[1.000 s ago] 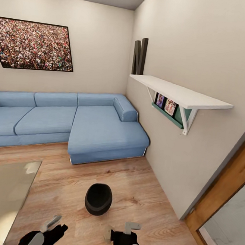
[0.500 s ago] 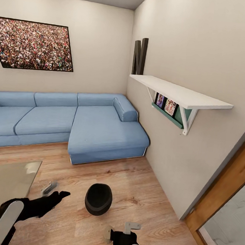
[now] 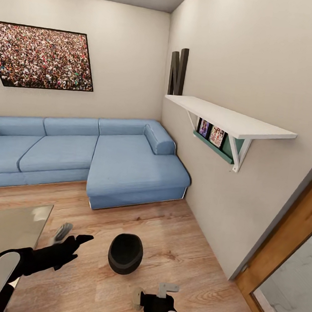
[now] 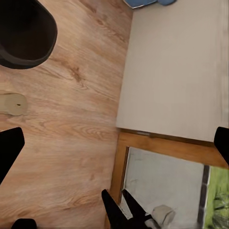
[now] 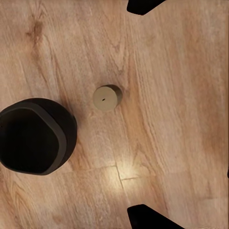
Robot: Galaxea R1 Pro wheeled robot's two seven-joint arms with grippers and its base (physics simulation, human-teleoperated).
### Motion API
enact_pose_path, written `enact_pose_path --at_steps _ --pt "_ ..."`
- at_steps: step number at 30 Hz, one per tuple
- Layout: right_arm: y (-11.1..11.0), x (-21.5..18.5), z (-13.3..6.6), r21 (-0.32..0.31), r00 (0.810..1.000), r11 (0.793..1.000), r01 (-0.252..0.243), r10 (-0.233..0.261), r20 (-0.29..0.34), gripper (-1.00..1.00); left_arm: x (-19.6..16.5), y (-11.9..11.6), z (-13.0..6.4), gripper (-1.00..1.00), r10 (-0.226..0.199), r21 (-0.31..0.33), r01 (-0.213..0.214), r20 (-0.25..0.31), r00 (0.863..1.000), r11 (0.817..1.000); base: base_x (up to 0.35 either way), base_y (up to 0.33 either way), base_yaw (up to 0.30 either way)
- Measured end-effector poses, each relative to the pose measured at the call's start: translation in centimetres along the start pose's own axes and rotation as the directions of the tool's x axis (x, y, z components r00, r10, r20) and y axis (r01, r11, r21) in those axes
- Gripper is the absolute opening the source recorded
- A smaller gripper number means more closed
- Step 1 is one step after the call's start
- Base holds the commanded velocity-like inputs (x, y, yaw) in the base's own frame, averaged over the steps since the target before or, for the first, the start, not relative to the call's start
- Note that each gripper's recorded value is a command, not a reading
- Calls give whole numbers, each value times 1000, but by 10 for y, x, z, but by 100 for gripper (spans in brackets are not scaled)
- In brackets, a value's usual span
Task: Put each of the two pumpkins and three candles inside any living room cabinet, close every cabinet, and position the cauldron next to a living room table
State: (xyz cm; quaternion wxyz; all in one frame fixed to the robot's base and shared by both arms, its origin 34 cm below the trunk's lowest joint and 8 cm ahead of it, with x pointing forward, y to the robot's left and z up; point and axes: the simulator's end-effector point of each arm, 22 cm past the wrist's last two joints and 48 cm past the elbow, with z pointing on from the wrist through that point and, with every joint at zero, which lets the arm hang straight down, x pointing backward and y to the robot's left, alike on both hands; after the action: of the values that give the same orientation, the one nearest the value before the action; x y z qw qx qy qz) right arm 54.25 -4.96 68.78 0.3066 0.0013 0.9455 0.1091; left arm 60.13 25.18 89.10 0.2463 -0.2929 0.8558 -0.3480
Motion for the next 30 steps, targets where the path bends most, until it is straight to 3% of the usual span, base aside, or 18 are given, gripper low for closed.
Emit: enact_pose_path --at_steps 16,30 --pt "0 0 0 -3 1000 1000 1 -1 -1 100 8 -17 2 100 -31 66 33 -28 999 997 0 0 0" --pt "-4 7 14 -1 1000 1000 1 -1 -1 100 10 -8 14 100 -31 71 33 -30 999 997 0 0 0"
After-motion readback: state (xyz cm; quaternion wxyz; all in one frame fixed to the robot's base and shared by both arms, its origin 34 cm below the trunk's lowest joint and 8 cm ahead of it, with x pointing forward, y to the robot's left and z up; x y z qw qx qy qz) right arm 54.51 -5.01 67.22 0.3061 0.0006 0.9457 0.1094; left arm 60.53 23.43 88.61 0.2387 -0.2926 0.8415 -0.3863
